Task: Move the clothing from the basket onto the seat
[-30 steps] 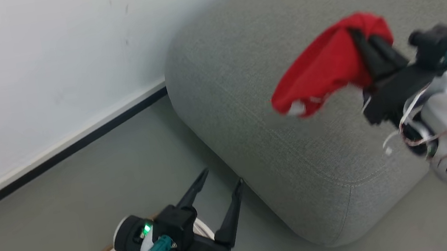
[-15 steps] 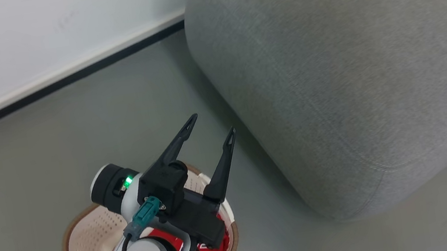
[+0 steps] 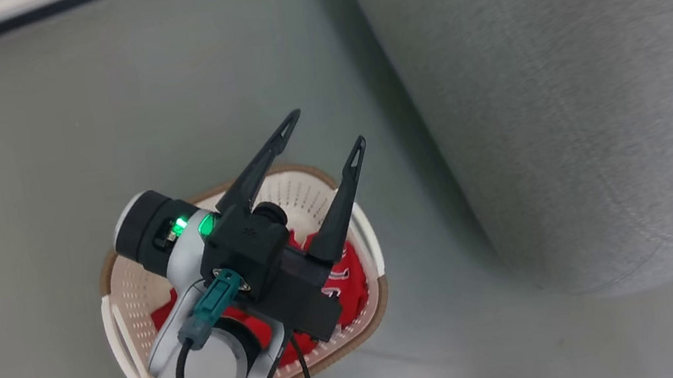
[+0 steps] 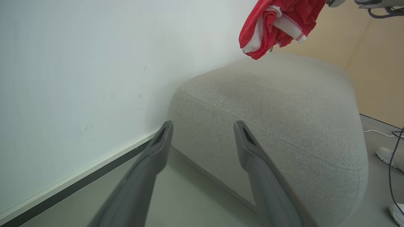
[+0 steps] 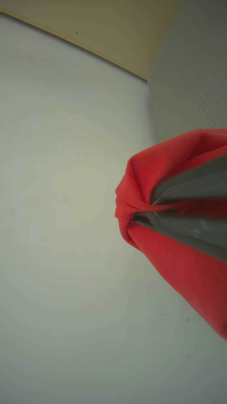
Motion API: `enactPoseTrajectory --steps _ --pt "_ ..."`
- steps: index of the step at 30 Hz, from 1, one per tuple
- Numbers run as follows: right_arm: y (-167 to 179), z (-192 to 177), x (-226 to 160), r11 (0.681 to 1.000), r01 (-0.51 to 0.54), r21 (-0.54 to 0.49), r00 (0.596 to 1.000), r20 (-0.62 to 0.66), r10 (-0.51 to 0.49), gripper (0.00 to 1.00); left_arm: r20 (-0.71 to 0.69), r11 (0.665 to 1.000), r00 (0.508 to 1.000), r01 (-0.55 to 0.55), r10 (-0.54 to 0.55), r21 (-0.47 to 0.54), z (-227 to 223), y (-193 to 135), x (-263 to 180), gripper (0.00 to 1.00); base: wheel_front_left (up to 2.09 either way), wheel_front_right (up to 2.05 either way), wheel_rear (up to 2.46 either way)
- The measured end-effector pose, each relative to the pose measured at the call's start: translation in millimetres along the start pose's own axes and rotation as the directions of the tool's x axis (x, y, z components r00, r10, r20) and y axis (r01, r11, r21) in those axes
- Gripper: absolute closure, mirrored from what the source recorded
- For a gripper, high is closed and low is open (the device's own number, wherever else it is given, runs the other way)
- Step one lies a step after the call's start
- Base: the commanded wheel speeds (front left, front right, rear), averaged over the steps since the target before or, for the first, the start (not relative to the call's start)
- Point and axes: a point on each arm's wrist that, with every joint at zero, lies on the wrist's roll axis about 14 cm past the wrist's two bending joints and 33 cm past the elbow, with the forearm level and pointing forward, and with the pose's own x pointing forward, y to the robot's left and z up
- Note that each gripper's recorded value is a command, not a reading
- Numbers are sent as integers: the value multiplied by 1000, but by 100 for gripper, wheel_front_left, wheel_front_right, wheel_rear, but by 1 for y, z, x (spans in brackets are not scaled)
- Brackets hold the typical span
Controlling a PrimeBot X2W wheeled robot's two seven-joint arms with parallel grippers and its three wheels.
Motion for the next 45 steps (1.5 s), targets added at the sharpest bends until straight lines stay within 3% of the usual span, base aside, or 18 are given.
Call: enactPoseTrajectory --steps 9,17,23,24,26,27,45 --pt "29 -79 22 1000 16 -4 991 -134 -16 100 -36 998 998 -57 57 -10 -27 37 -3 0 0 0 0" --pt "64 -174 2 1000 -21 1 945 -325 20 100 -102 996 992 -85 81 -37 -64 56 -6 0 0 0 0" --pt "74 -199 -9 999 -32 4 924 -381 31 100 -127 995 988 -90 83 -51 -79 61 -3 0 0 0 0" --pt "74 -199 -10 999 -32 6 924 -382 32 84 -126 995 989 -87 80 -52 -80 61 -1 0 0 0 0" --pt "75 -198 -12 999 -51 -1 922 -384 46 42 -115 995 991 -81 75 -51 -78 60 2 0 0 0 0" --pt "76 -198 -14 998 -59 -3 921 -386 53 0 -108 996 991 -79 73 -50 -76 59 4 0 0 0 0" --pt "60 -165 -61 997 -76 5 920 -386 72 0 -45 994 995 -96 94 -58 -42 45 9 0 0 0 0"
